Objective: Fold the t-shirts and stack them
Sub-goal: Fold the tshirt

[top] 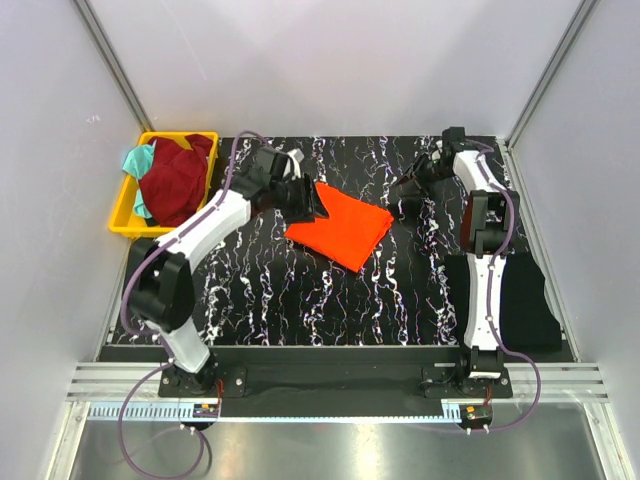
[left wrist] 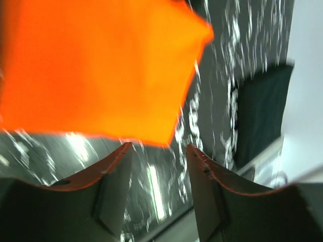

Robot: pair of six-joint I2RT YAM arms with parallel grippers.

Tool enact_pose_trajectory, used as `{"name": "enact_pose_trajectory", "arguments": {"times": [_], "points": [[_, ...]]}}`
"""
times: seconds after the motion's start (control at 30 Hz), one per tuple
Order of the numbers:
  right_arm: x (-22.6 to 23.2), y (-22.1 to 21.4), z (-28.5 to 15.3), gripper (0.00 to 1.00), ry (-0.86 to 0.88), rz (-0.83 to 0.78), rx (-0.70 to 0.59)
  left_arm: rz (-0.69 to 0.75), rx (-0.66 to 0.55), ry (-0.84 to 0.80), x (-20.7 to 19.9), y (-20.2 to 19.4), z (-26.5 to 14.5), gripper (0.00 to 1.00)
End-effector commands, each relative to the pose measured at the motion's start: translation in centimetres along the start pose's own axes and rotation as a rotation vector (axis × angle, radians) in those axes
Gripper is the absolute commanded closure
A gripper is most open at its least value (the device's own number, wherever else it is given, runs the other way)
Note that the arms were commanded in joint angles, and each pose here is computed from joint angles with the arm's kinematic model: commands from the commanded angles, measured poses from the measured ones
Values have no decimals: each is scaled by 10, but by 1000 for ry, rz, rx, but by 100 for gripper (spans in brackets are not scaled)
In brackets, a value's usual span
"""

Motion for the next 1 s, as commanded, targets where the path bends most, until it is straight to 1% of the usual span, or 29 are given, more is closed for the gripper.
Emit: {"name": "enact_pose_trajectory", "arguments": {"times": [0.0, 0.03, 0.07, 0.1, 0.17, 0.2, 0.23, 0.27, 0.3, 0.33, 0.37, 0.4, 0.43, 0.47, 0.5, 0.53, 0.57, 0.6, 0.63, 0.67, 0.7, 0.73, 0.8, 0.83, 0.87, 0.97], "points": [[14, -19, -17, 50, 18, -85, 14, 38, -55, -11, -14, -6, -19, 48], [24, -23, -36, 47, 13, -119, -34, 36, -59, -13, -14, -6, -20, 48], [23, -23, -44, 41, -8, -141, -70, 46, -66, -15, -14, -5, -22, 48], [22, -23, -62, 40, -48, -184, -146, 53, -69, -17, -14, -3, -22, 48], [26, -25, -75, 39, -42, -218, -194, 95, -93, -48, -20, 8, -22, 48], [32, -36, -80, 39, 10, -230, -176, 100, -71, -89, -22, 7, -17, 49], [36, -43, -81, 40, 42, -227, -150, 100, -74, -107, -18, 13, -13, 49], [37, -72, -68, 42, 89, -203, -44, 106, -74, -169, -22, 17, -5, 50], [40, -82, -64, 43, 120, -207, -18, 107, -81, -204, -21, 22, 0, 50], [55, -86, -66, 43, 188, -252, -32, 91, -97, -230, -16, 29, 4, 50], [58, -94, -61, 44, 219, -238, -12, 124, -159, -276, -20, 45, 8, 50], [62, -109, -51, 46, 277, -271, 25, 130, -172, -309, -21, 51, 12, 50], [63, -115, -45, 51, 303, -263, 48, 105, -168, -319, -11, 55, 26, 50], [68, -123, -40, 53, 332, -216, 80, 127, -208, -349, -13, 67, 32, 50], [68, -126, -31, 57, 393, -232, 104, 131, -224, -374, -14, 76, 37, 50], [72, -133, -24, 66, 424, -235, 124, 76, -203, -382, -1, 74, 57, 50], [74, -133, -20, 69, 451, -204, 141, 89, -253, -419, -3, 86, 62, 50], [69, -130, -9, 72, 485, -206, 144, 80, -267, -449, -2, 92, 67, 50], [67, -128, -3, 74, 504, -187, 149, 7, -241, -458, 11, 85, 88, 50], [66, -125, 1, 75, 520, -120, 162, 21, -293, -496, 9, 95, 92, 50], [59, -120, 11, 75, 555, -121, 165, 7, -293, -518, 12, 95, 100, 50], [56, -116, 15, 76, 559, -73, 175, -21, -301, -534, 17, 99, 113, 50], [43, -104, 30, 77, 566, -41, 166, -46, -298, -531, 24, 100, 129, 50], [37, -96, 33, 76, 561, -18, 156, -44, -312, -541, 23, 112, 130, 50], [33, -92, 37, 76, 556, -7, 149, -71, -289, -528, 36, 104, 148, 50], [17, -73, 45, 76, 533, 40, 122, -111, -297, -526, 51, 110, 163, 50]]}}
Point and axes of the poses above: each gripper's point midway between its finger pads, its own z axis out along the fingers, its own x axis along the line the jaws close on, y = z × x, the point moved 1 cm from there along -z, back along the fingers, and after that the axes turned 11 degrees about z, right-handed, at the moved point
